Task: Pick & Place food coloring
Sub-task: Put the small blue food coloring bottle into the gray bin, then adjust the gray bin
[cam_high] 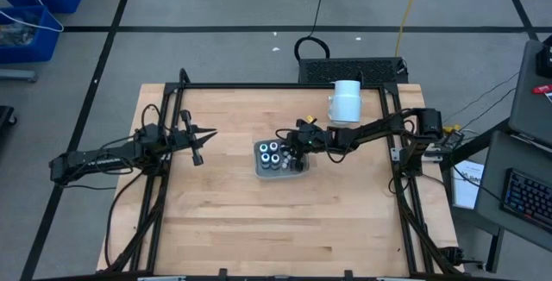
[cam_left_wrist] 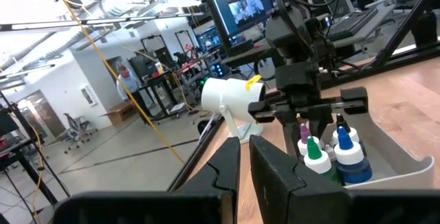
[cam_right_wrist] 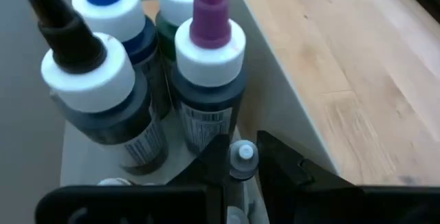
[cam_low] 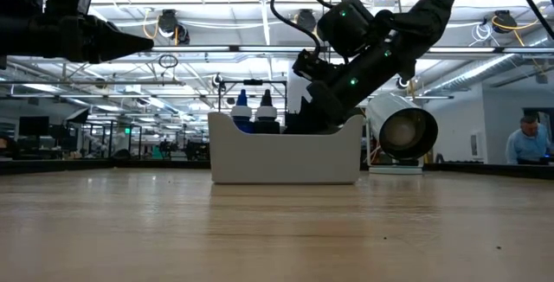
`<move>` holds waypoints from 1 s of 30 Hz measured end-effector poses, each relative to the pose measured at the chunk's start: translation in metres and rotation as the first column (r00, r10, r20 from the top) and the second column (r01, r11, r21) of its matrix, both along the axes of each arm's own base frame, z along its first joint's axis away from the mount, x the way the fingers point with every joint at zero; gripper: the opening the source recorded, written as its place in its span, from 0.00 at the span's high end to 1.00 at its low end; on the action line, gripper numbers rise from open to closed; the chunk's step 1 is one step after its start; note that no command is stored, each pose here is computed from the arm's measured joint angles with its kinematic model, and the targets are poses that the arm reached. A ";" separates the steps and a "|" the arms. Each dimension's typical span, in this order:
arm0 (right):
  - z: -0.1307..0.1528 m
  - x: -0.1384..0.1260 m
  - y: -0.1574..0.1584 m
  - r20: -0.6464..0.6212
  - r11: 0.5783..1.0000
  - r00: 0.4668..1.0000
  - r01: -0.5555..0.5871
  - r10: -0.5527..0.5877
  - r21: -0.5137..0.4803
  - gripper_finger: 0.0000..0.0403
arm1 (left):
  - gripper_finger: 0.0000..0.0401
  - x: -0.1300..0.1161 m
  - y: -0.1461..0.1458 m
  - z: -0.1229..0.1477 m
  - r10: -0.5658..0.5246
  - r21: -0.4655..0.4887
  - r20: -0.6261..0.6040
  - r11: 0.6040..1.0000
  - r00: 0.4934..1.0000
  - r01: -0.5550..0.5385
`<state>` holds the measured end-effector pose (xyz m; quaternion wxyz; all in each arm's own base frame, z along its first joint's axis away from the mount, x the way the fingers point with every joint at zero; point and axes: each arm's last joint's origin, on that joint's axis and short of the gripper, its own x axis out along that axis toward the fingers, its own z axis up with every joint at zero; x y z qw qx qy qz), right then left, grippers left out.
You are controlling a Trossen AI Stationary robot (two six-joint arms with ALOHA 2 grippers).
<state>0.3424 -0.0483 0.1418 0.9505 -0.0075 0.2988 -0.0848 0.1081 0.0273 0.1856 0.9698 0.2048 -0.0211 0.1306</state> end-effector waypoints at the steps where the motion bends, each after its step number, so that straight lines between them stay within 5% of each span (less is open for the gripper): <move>1: 0.000 0.000 0.000 -0.001 1.000 1.000 0.000 0.000 0.000 0.89 | 0.90 0.000 0.000 0.000 0.000 0.000 0.000 1.000 1.000 0.000; 30: 0.008 -0.003 -0.002 0.005 1.000 1.000 0.002 -0.002 -0.011 0.75 | 0.90 0.000 0.000 0.000 -0.003 -0.028 0.005 1.000 1.000 0.003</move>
